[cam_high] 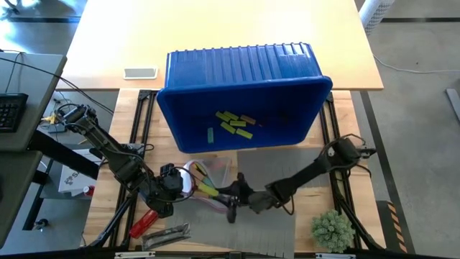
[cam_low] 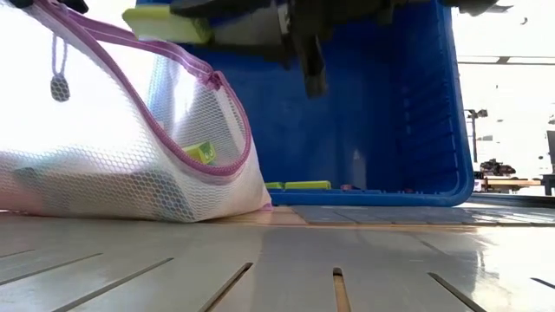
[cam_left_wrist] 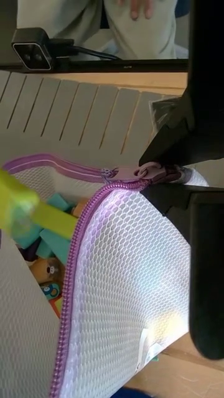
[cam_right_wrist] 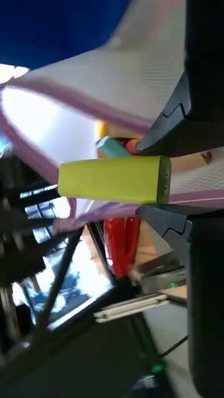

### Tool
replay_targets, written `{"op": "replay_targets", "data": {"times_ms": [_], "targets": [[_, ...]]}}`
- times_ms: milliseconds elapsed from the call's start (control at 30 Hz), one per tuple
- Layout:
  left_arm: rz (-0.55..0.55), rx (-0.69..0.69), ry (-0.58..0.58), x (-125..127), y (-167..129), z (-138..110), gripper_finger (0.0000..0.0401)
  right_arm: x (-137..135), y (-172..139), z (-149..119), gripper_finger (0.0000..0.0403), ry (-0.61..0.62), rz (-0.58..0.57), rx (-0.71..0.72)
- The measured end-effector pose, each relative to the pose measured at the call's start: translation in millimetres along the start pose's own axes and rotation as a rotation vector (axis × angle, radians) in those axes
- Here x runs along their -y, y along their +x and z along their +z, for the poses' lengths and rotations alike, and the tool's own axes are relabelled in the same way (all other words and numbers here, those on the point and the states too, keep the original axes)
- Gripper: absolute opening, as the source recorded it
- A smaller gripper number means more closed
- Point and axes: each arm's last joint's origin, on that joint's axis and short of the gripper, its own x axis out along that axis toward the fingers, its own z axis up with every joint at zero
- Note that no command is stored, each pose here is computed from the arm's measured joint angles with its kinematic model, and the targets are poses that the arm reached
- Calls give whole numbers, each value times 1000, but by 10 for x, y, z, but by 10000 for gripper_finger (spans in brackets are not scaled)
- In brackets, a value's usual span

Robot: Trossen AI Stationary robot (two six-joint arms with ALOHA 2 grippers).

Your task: Sort blocks

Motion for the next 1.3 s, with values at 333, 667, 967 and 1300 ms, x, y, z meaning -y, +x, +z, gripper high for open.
{"op": "replay_targets", "data": {"times_ms": [333,667,967,1300], "targets": [[0,0,-1,0,0,1,24,151,134,2,138,178,-52,44],[0,1,-1,0,0,1,24,133,222,235,256,-74,87,-59],[0,1,-1,0,0,1,24,674,-216,868,260,-306,-309,-249],[0,0,-1,0,0,1,24,1984,-287,618,261,-183,-406,-493]]}}
